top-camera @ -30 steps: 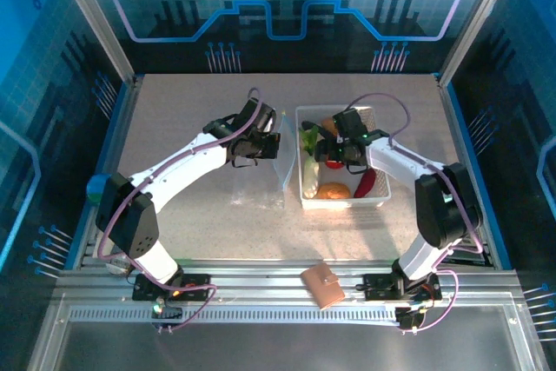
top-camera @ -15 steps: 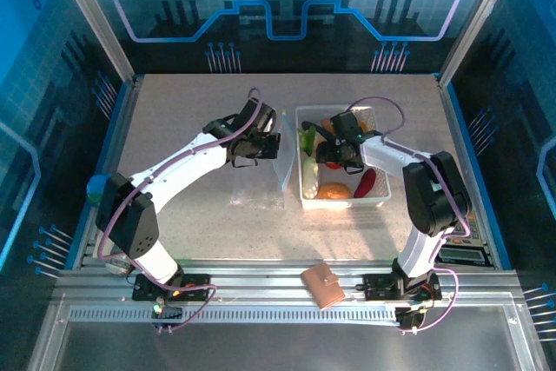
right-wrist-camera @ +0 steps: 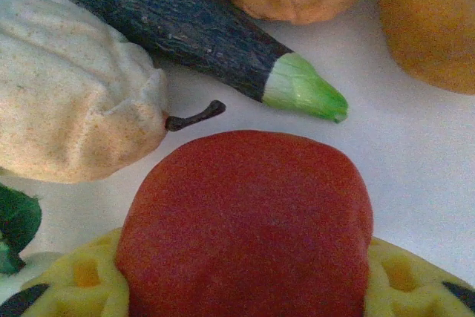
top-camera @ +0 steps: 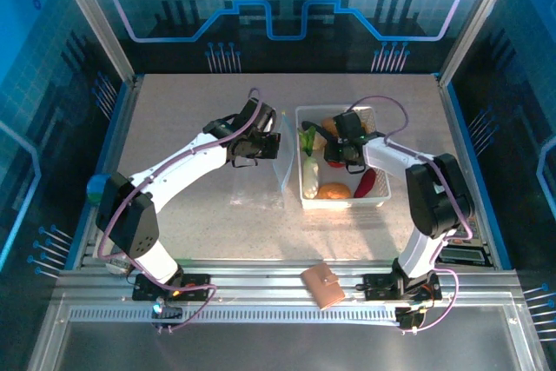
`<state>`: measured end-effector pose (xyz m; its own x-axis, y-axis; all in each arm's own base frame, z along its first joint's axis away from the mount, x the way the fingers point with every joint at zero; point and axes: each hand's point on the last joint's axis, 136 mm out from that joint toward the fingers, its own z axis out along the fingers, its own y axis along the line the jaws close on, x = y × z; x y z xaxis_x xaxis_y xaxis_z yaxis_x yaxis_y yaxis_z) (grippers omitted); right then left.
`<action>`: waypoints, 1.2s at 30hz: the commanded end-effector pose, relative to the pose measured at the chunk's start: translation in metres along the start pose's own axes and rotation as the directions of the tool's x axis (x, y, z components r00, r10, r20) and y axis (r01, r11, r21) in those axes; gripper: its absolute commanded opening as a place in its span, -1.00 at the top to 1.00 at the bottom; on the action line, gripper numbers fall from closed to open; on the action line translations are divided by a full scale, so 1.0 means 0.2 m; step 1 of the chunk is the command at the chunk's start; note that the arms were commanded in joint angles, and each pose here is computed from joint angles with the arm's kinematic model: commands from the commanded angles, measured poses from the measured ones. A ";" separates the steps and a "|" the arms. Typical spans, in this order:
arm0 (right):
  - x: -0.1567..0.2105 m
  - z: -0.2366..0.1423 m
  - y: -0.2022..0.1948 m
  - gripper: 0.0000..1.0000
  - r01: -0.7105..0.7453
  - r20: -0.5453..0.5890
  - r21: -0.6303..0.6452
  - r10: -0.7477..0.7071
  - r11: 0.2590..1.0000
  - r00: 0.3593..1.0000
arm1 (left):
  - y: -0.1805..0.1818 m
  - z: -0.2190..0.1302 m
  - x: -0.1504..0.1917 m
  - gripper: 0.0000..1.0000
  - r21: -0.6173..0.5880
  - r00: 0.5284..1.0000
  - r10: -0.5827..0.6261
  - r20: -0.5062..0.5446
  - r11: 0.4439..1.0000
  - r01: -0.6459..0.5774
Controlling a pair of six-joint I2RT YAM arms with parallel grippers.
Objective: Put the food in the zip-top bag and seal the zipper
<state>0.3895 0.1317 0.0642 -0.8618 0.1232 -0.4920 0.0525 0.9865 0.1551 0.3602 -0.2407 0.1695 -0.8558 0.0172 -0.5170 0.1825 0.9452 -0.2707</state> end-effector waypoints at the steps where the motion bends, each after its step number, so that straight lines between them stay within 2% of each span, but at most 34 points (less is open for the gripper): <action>1: -0.11 -0.17 0.02 0.30 0.005 0.103 -0.041 0.000 0.999 0.995 | -0.03 0.00 -0.05 1.00 0.026 1.000 0.012 0.019 1.000 -0.013; 5: -0.18 -0.38 0.11 0.31 0.066 0.160 -0.140 -0.043 0.988 0.986 | -0.04 0.01 -0.05 1.00 0.033 1.000 0.010 0.018 0.999 -0.010; 8: -0.19 -0.56 0.25 0.31 0.112 0.176 -0.305 -0.060 0.946 0.983 | -0.04 0.01 -0.06 1.00 0.041 1.000 0.008 0.022 0.999 -0.009; 12: -0.18 -0.79 0.50 0.31 0.150 0.191 -0.588 -0.044 0.795 0.981 | -0.06 0.01 -0.07 1.00 0.064 1.000 0.000 0.026 0.998 -0.002; 15: -0.17 -0.91 0.62 0.31 0.169 0.194 -0.694 -0.044 0.700 0.980 | -0.09 0.01 -0.07 1.00 0.091 1.000 -0.008 0.028 0.996 0.006; 19: -0.15 -0.97 0.73 0.31 0.177 0.192 -0.758 -0.045 0.627 0.980 | -0.12 0.01 -0.07 1.00 0.118 0.999 -0.019 0.030 0.993 0.015; 25: -0.13 -0.97 0.83 0.31 0.160 0.163 -0.811 -0.045 0.563 0.986 | -0.13 0.00 -0.07 1.00 0.142 0.999 -0.028 0.033 0.990 0.023; 36: -0.04 -0.74 0.84 0.33 0.081 0.053 -0.786 -0.063 0.613 0.997 | -0.17 -0.05 -0.09 1.00 0.192 0.998 -0.036 0.047 0.981 0.027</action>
<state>0.3344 0.2718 0.2280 -0.8225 0.0835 -0.5627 -0.4328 0.5501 0.7142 0.3697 -0.2576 0.1756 -0.8521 -0.0260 -0.5228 0.2021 0.9050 -0.3744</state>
